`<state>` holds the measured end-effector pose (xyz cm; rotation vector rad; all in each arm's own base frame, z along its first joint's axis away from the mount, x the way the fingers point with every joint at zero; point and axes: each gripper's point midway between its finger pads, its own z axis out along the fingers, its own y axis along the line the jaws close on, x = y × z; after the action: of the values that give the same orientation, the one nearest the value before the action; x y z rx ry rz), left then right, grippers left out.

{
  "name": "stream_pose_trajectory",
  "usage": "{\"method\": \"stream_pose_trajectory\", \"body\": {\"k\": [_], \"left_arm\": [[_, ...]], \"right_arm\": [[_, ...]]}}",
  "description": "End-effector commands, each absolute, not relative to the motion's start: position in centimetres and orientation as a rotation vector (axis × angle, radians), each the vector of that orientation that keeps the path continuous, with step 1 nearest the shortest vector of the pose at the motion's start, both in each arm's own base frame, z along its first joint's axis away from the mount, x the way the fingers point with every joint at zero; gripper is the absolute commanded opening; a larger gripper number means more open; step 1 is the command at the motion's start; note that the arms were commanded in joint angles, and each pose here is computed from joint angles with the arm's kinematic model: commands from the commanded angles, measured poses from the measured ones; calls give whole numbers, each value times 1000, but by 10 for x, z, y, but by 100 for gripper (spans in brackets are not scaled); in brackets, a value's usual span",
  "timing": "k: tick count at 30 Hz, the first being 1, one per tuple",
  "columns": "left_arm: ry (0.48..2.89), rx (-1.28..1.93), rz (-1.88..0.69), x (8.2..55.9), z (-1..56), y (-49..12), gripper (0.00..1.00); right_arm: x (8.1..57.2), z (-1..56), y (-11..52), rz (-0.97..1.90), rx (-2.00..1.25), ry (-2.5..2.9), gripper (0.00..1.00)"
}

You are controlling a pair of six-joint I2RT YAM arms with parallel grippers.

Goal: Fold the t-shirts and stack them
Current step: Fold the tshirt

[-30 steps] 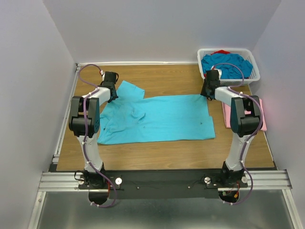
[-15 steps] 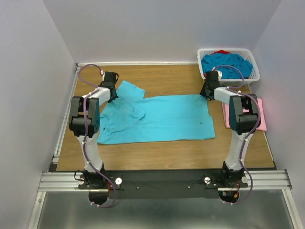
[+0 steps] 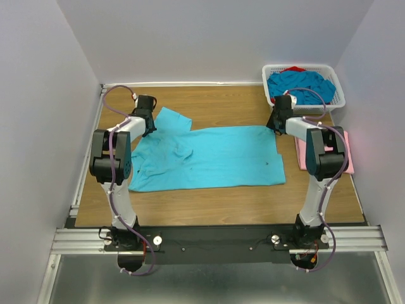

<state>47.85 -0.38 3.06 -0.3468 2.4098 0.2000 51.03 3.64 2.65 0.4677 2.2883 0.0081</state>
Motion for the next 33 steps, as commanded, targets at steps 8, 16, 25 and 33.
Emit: {"method": "stream_pose_trajectory", "body": {"k": [8,16,25,33], "left_arm": [[2343,-302,53,479,76,-18,0],[2289,-283,42,478,95,-18,0],[2299,-295,52,450,97,-14,0],[2310,-308,57,425,94,-12,0]], "right_arm": [[489,66,1,-55,476,2233,1],[481,77,11,28,441,2232,1],[451,86,11,40,448,2225,1],[419,79,-5,-13,502,2235,1]]}}
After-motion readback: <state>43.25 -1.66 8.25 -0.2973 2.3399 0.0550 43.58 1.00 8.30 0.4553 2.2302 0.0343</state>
